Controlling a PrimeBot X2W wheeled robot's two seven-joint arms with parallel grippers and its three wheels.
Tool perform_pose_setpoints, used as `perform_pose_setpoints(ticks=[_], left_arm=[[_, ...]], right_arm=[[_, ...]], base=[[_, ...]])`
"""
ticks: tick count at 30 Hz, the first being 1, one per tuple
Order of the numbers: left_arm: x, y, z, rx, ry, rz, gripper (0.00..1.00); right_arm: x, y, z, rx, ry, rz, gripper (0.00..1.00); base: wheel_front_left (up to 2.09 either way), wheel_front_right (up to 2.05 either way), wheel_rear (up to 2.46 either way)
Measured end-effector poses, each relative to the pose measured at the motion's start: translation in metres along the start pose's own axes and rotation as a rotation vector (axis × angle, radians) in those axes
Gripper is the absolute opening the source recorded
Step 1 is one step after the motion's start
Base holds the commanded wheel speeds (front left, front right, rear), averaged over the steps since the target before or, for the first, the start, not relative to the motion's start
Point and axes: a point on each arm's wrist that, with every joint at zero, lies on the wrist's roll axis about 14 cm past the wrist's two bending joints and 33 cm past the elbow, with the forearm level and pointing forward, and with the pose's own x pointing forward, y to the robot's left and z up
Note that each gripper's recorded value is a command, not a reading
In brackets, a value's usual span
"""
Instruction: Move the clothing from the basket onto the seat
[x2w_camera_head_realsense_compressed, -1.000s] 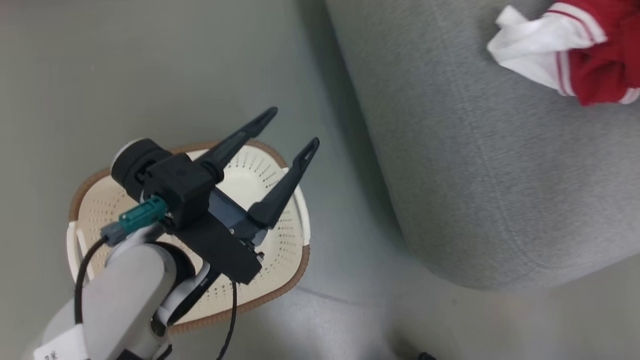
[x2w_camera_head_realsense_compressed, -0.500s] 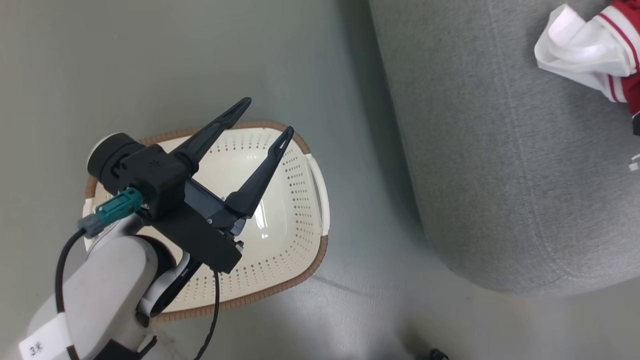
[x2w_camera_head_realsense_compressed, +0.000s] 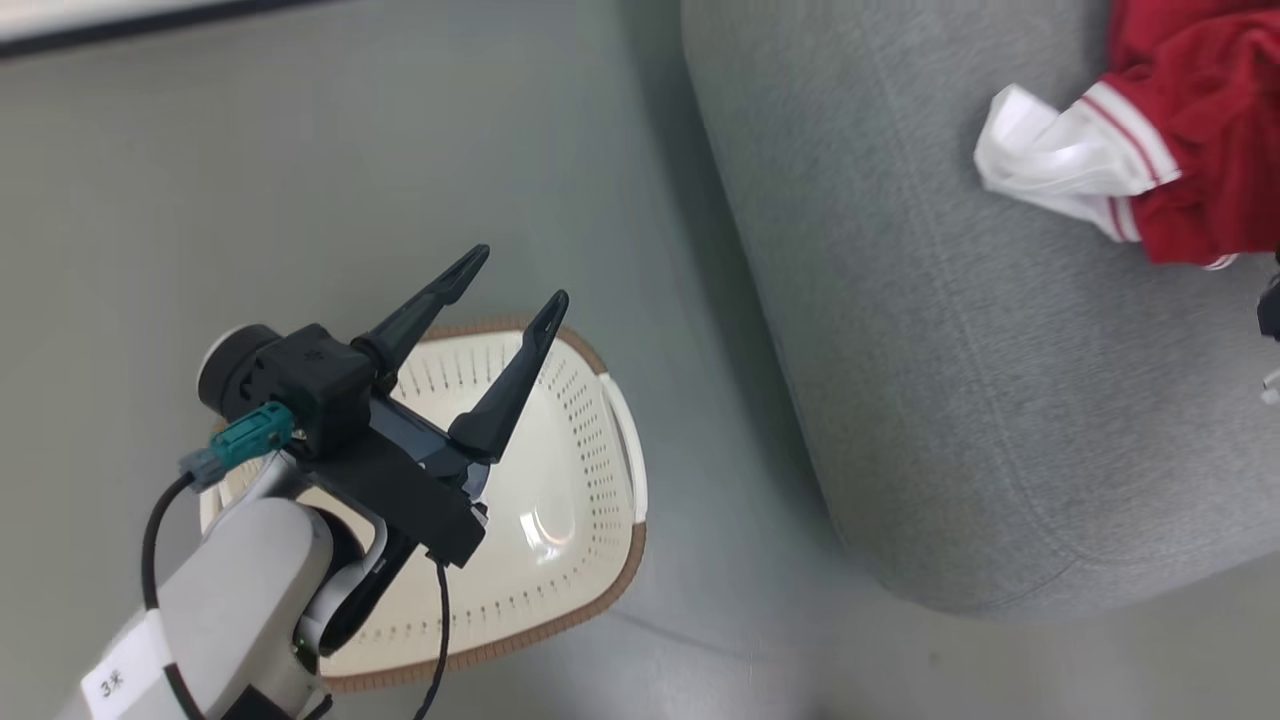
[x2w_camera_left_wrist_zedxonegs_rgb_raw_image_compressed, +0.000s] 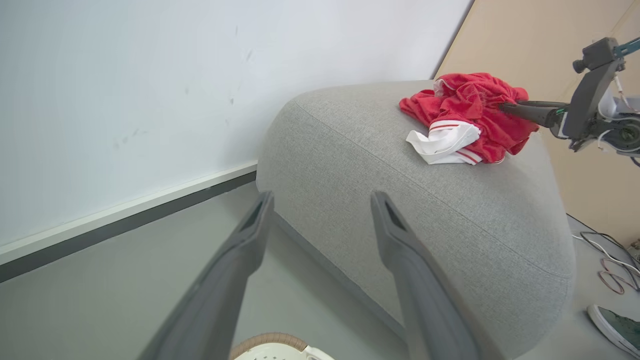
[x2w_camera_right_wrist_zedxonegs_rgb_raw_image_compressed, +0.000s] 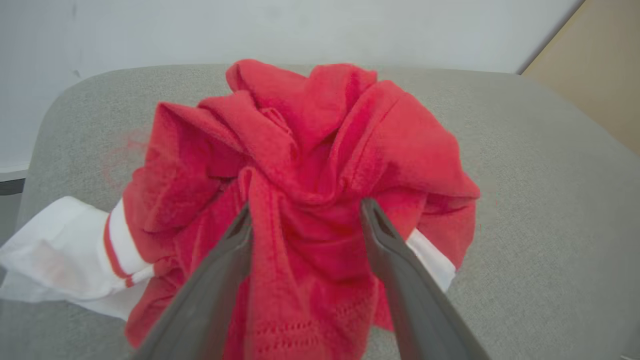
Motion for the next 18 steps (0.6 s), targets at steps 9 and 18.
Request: perform_pose_setpoints(ticks=[9, 18], left_arm=[[-0.017, -0.014, 0.026, -0.001, -0.055, 0.057, 1.0], [-0.039, -0.024, 0.049, 0.006, -0.11, 0.128, 1.0]], right_arm=[[-0.036, 0.007, 0.048, 0.02, -0.185, 0.072, 1.0], [-0.08, 0.029, 0.087, 0.087, -0.37, 0.177, 1.0]], base=[[0.0, 0.0, 0.0], [0.0, 0.0, 0.0]])
